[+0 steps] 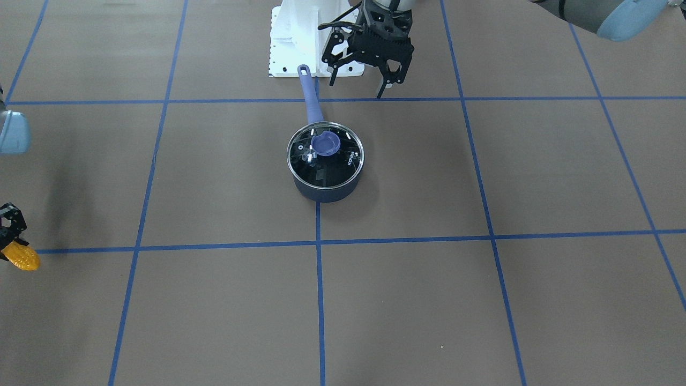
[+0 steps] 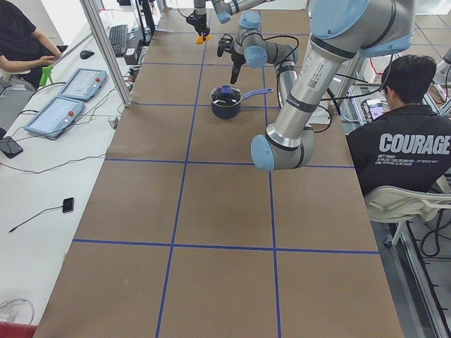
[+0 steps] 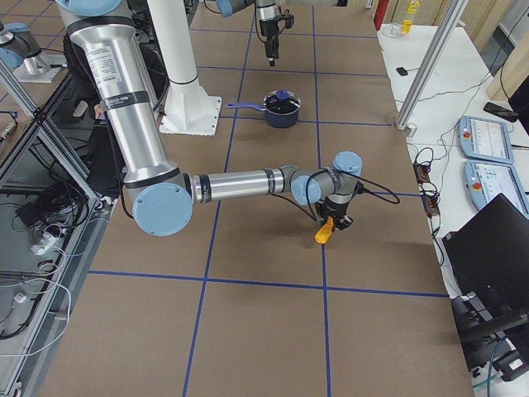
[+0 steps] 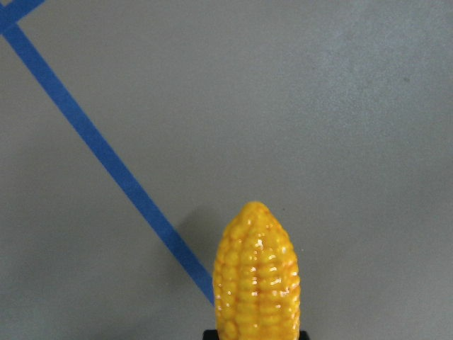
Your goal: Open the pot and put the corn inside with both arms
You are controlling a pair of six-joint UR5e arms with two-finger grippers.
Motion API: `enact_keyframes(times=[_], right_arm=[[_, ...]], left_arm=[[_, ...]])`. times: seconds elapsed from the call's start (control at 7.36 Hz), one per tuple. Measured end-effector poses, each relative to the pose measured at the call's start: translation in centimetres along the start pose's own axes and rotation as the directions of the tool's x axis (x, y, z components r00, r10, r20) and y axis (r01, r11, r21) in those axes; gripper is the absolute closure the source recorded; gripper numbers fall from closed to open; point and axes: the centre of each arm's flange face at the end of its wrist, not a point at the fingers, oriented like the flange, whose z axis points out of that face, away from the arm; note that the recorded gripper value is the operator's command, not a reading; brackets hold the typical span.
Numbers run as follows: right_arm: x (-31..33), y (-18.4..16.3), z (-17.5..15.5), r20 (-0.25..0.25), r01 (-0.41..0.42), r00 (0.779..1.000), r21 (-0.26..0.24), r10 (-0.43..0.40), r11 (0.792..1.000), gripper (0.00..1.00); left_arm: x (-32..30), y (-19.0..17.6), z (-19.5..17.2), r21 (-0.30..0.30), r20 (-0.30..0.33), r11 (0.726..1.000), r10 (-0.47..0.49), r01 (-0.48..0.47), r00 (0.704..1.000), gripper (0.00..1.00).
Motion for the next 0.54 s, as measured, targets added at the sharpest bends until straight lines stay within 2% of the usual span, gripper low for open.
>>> enact_keyframes(times=[0.27,0.54], right_arm=[[-1.1,-1.6,-4.3,0.012,-0.029,1.000,-0.011,0.029,1.000,0.64],[-2.1,-2.3,-7.1,0.024,-0.044,0.999,-0.007,0.045,0.999,0.64]], left_arm=[[1.7,-1.1,2.8,-0.005,0.034,1.000,0.002,-0.002,0.999,0.03],[2.8,-2.2,4.4,0.008,0.064,1.000,0.021,-0.021,0.998,0.03]])
